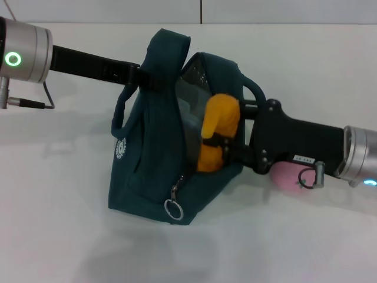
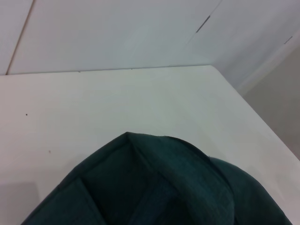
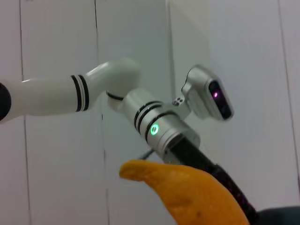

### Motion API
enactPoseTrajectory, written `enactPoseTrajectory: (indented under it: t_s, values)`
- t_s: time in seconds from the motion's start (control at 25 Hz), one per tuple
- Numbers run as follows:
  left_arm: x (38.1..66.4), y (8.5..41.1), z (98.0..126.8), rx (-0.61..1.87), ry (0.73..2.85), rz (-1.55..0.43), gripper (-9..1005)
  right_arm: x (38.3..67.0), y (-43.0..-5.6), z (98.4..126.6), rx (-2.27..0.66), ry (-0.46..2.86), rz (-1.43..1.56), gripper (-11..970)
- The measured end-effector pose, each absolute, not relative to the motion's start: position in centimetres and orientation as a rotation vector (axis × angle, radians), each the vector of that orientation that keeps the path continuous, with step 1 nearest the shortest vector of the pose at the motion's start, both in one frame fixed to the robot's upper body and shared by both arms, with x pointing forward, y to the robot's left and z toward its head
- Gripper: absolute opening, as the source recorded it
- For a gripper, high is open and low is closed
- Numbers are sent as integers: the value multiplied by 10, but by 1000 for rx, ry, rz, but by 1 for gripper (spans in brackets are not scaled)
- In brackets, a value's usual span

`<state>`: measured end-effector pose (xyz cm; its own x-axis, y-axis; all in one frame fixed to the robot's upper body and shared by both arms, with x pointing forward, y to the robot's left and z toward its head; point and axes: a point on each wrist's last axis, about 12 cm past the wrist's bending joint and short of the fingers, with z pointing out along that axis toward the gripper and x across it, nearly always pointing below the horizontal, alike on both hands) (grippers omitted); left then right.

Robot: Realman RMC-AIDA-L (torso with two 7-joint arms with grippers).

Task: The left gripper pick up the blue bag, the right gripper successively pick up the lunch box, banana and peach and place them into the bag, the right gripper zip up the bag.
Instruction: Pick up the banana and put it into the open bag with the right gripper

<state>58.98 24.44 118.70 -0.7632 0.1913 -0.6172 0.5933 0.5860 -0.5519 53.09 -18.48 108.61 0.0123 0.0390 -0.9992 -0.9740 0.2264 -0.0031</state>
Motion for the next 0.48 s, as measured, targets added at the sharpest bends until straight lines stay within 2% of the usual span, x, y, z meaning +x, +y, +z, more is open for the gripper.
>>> enactPoseTrajectory:
  t_s: [0.48]
  values:
    - [590, 244, 1187, 623, 2315, -1066, 49, 535, -193, 1089, -953, 1387, 1152, 503]
